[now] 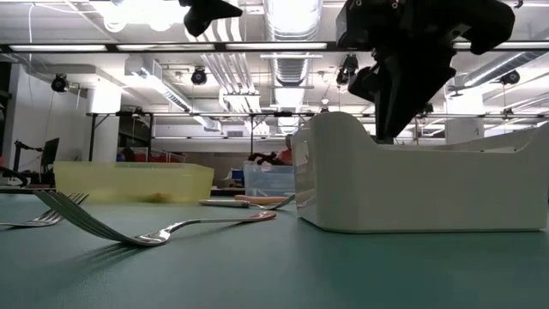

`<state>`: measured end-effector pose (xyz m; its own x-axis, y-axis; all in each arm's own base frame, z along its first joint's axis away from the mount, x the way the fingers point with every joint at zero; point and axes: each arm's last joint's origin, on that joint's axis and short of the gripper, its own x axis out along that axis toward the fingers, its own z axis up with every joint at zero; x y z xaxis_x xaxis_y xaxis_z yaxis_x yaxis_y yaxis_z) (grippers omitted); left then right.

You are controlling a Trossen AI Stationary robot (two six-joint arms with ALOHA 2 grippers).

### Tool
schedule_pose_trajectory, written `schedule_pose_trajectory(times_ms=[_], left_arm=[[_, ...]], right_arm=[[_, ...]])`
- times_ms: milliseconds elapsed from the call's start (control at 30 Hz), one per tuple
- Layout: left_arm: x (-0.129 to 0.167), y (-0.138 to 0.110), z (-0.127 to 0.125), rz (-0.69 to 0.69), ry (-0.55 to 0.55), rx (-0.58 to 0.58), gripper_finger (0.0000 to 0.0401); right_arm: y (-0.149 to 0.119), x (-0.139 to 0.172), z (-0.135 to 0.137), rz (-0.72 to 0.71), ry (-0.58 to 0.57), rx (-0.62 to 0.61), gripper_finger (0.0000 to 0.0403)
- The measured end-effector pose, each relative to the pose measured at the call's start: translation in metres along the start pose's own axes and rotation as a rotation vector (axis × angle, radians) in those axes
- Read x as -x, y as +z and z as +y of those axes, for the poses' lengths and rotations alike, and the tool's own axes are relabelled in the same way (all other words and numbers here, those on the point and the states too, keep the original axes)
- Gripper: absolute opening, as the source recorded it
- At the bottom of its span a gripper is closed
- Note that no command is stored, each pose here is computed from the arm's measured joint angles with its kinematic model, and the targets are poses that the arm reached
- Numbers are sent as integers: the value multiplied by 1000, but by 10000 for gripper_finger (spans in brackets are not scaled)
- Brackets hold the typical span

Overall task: Sort silverware by color (type)
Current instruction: Put the orange fork into the white bin

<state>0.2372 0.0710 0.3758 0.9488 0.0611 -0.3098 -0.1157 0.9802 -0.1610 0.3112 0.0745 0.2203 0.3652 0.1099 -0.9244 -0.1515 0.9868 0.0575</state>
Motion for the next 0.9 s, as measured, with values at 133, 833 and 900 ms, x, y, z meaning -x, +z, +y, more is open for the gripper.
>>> schedule_pose_trajectory(times_ms=[133,833,900], left_arm=[[-1,-3,0,13,-1,14,157],[-4,-9,0,28,-4,78,157],[-4,-9,0,28,-4,75,157]], right_arm=[[-1,11,0,-20,2,-9,64],[5,-36,2,35,31,64,130],[4,-40,2,45,31,56,133]])
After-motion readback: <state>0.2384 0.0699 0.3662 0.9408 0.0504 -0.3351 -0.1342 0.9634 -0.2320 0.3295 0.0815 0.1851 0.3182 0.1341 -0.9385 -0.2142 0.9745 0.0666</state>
